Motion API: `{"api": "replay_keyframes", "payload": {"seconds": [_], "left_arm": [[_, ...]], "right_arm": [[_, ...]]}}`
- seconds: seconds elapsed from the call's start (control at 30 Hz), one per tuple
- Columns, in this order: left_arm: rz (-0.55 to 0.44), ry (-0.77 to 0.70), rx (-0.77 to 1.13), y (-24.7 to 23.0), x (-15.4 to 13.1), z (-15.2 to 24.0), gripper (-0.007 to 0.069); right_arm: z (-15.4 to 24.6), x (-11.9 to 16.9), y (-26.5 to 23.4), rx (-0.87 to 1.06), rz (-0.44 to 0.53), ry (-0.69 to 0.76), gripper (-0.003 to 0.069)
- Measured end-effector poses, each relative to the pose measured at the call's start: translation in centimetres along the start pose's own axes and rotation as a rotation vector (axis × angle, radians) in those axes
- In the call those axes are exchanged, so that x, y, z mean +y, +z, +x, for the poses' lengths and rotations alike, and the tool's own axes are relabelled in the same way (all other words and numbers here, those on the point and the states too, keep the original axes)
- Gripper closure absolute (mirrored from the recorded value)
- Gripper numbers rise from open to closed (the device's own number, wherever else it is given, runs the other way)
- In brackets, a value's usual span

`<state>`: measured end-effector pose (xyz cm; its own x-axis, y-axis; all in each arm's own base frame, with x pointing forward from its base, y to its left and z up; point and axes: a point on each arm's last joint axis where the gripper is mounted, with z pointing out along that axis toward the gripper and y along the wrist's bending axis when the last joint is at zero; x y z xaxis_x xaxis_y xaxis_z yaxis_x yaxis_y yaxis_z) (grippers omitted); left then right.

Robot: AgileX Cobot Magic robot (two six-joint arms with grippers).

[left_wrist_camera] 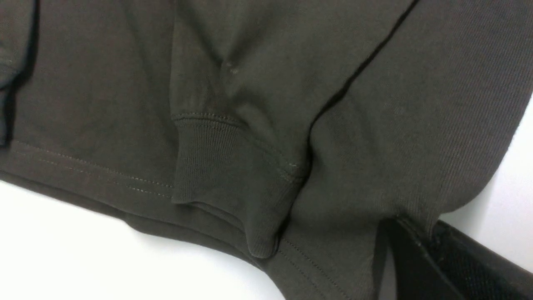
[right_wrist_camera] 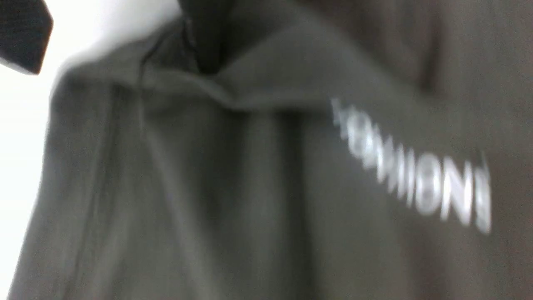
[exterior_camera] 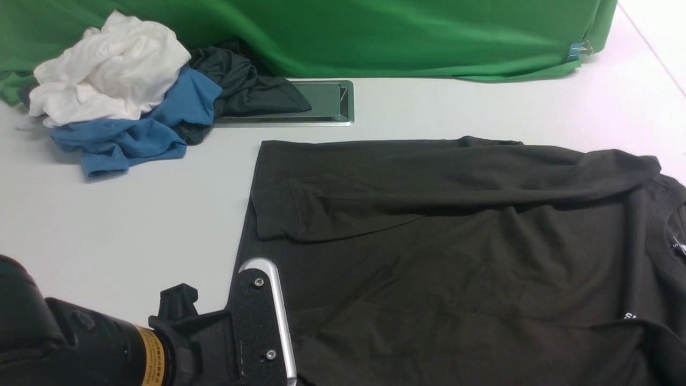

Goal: Fold a long-sleeved shirt on a white desktop.
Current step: 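Grasp the near edge of the shirt at its hem and shoulder corners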

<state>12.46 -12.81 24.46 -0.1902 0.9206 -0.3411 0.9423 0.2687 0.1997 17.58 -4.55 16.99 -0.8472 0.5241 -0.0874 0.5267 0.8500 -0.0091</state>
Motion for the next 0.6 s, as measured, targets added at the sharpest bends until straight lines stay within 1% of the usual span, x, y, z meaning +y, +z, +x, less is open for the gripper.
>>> {"api": "replay_keyframes", "payload": {"seconds": [0.07, 0.17, 0.23, 0.33, 0.37, 0.47, 0.57, 0.6], "left_arm": [[0.003, -0.004, -0.003, 0.0, 0.0, 0.0, 0.0598], [0.006, -0.005, -0.003, 0.0, -0.1, 0.0, 0.0598], [0.009, -0.003, 0.0, 0.0, -0.1, 0.0, 0.0598], [0.009, 0.002, 0.0, 0.0, -0.1, 0.0, 0.0598], [0.01, 0.001, -0.001, 0.0, -0.1, 0.0, 0.0598], [0.011, 0.001, -0.001, 0.0, -0.1, 0.0, 0.0598], [0.011, 0.002, -0.001, 0.0, -0.1, 0.0, 0.0598], [0.011, 0.002, -0.001, 0.0, -0.1, 0.0, 0.0598]], "right_arm": [[-0.9, 0.3, 0.7, -0.047, -0.019, 0.018, 0.0171], [-1.4, 0.5, 1.5, -0.053, -0.025, 0.027, 0.0188], [-1.4, 0.5, 2.1, -0.022, -0.015, 0.029, 0.0248], [-1.4, 0.4, 2.1, -0.016, -0.011, 0.025, 0.0302], [-1.4, 0.4, 2.0, -0.017, -0.011, 0.024, 0.0309], [-1.6, 0.4, 1.3, -0.021, -0.013, 0.027, 0.0305], [-1.7, 0.4, -0.9, -0.049, -0.021, 0.031, 0.0267], [-1.7, 0.4, -1.1, -0.046, -0.019, 0.031, 0.0264]]}}
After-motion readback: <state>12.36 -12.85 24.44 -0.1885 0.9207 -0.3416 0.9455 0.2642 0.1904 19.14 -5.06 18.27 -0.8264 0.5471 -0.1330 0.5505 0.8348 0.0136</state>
